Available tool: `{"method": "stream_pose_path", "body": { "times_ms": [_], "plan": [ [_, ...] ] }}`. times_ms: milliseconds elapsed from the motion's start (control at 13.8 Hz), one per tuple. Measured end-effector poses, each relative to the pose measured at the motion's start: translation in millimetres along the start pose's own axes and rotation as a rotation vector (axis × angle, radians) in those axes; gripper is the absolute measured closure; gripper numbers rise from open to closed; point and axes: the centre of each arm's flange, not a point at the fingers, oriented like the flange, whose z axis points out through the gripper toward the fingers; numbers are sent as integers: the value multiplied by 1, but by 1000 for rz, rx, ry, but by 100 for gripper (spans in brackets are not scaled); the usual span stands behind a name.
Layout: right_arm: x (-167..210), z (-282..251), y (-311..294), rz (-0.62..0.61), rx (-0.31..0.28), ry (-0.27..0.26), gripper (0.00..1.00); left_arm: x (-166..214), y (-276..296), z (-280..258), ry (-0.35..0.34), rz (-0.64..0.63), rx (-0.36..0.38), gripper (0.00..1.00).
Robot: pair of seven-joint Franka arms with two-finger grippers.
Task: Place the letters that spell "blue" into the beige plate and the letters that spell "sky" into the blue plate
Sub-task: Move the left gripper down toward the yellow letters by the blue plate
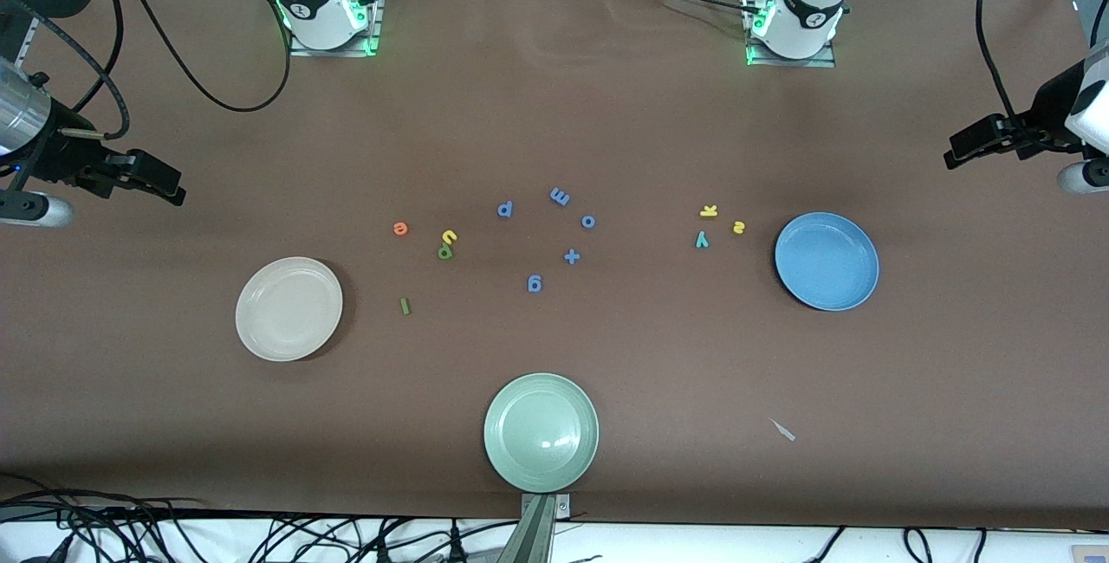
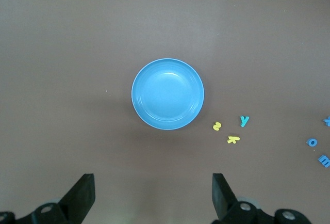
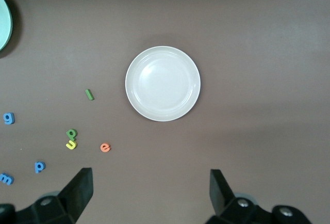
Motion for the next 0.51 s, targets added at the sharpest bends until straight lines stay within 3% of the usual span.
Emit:
{"method": "stream_pose_path", "body": {
  "times_ms": [506],
  "plan": [
    [0, 0, 0, 8, 0, 0, 0, 0, 2, 0, 1, 3, 0, 0]
  ]
}}
